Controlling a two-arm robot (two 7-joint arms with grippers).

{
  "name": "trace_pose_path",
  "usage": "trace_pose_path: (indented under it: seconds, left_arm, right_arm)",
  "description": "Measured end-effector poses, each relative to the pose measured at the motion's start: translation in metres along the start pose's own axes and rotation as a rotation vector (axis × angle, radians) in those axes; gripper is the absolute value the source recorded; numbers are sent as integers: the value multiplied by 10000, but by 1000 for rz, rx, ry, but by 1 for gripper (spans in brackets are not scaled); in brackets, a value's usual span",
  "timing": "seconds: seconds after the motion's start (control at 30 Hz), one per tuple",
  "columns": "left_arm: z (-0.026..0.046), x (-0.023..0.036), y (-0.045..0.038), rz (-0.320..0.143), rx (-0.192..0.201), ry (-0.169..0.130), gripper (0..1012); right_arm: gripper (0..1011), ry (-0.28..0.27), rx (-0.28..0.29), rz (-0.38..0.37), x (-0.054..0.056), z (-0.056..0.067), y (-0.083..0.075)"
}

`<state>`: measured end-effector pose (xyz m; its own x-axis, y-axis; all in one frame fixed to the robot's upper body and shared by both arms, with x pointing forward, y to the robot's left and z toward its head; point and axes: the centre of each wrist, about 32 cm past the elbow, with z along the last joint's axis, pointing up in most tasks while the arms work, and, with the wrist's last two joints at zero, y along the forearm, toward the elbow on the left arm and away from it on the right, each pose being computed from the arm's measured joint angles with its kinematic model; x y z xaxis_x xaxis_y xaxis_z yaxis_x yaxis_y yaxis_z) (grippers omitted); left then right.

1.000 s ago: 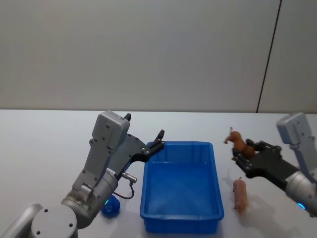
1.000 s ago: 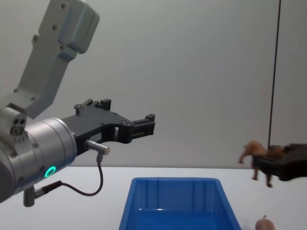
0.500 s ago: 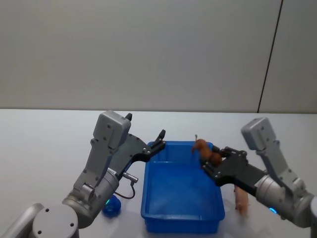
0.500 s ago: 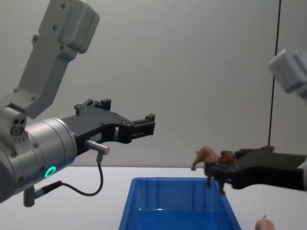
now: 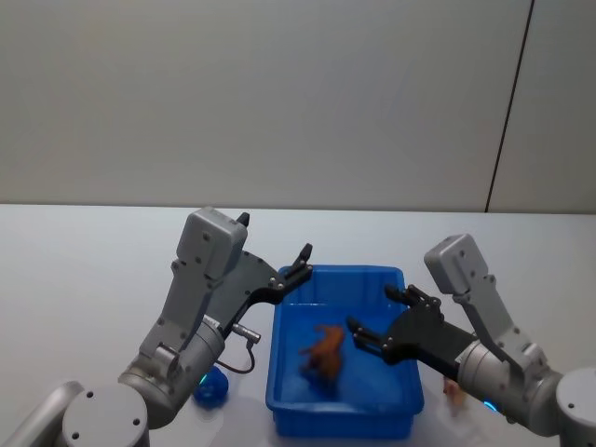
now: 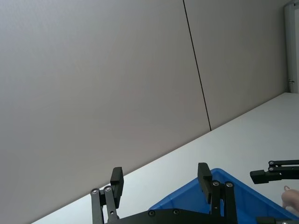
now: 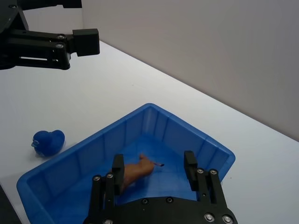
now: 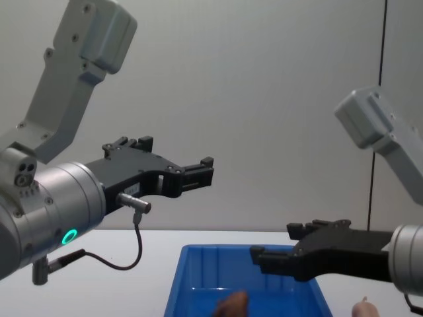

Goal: Pick up the two dolls from the table and place them into the box.

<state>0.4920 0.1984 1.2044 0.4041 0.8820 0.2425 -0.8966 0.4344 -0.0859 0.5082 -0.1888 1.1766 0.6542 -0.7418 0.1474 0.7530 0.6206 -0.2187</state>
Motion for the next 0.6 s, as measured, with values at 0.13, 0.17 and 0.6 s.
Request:
trace_pose_path:
  seconds: [0.13, 0.17, 0.6]
  left_arm:
    - [0, 0, 0, 0, 0, 0, 1001]
    - [0, 0, 0, 0, 0, 0, 1001]
    - [0, 0, 0, 0, 0, 0, 1001]
  right_arm:
    - [890, 1, -2, -6, -5, -12, 5]
    - [899, 3, 0, -9, -7, -16, 4]
    - [1001, 33, -2, -70, 72, -116, -170]
